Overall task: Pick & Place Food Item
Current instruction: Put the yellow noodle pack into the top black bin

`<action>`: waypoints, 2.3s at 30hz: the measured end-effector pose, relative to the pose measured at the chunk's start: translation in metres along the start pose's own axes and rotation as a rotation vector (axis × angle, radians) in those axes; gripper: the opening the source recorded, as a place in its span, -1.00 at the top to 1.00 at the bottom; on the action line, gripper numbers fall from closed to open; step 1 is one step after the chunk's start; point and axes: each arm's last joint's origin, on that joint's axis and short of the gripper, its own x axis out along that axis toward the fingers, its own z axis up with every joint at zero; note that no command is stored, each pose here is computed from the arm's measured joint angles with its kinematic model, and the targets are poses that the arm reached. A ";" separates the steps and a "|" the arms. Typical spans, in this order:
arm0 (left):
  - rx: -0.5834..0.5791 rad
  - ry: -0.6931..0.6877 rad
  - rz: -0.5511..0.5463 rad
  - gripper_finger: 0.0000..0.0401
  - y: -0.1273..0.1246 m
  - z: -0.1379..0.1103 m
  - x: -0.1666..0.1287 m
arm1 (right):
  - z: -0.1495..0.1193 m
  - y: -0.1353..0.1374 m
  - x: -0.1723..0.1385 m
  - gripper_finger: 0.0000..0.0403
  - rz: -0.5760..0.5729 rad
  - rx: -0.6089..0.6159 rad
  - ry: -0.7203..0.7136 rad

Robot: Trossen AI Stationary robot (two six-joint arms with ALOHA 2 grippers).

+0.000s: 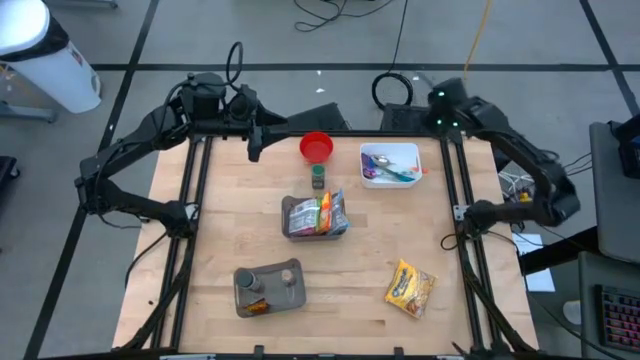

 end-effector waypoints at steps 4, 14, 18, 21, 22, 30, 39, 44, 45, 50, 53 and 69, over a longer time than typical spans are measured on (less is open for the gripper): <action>0.000 0.000 0.000 -0.15 0.000 0.000 0.000 | 0.011 0.024 -0.037 0.02 0.317 -0.007 -0.220; 0.000 0.000 0.001 -0.15 0.000 0.000 0.000 | 0.014 0.102 -0.097 0.03 0.938 -0.220 -0.643; 0.000 0.000 0.001 -0.15 0.000 0.000 0.000 | -0.001 0.123 -0.096 0.05 1.008 -0.305 -0.598; -0.001 0.000 0.001 -0.15 0.000 0.000 0.000 | -0.013 0.133 -0.091 0.05 1.029 -0.332 -0.515; -0.001 0.000 0.001 -0.15 0.000 0.000 0.000 | -0.016 0.136 -0.090 0.05 1.032 -0.338 -0.486; -0.001 0.000 0.001 -0.15 0.000 0.000 0.000 | -0.042 0.148 -0.092 0.07 1.112 -0.423 -0.300; -0.001 0.000 0.001 -0.15 0.000 0.000 0.000 | -0.053 0.156 -0.100 0.07 1.243 -0.487 -0.231; 0.000 0.000 0.001 -0.15 0.000 0.000 0.000 | -0.057 0.156 -0.104 0.08 1.313 -0.515 -0.187; -0.001 0.000 0.001 -0.15 0.000 0.000 0.000 | -0.057 0.156 -0.105 0.08 1.329 -0.514 -0.178; 0.000 0.000 0.000 -0.15 0.000 0.000 0.000 | -0.058 0.155 -0.107 0.09 1.374 -0.517 -0.134; 0.000 0.000 0.000 -0.15 0.000 0.000 0.000 | -0.058 0.155 -0.107 0.09 1.374 -0.526 -0.142; 0.000 -0.001 0.000 -0.15 0.000 0.000 0.000 | -0.052 0.157 -0.097 0.10 1.149 -0.367 -0.251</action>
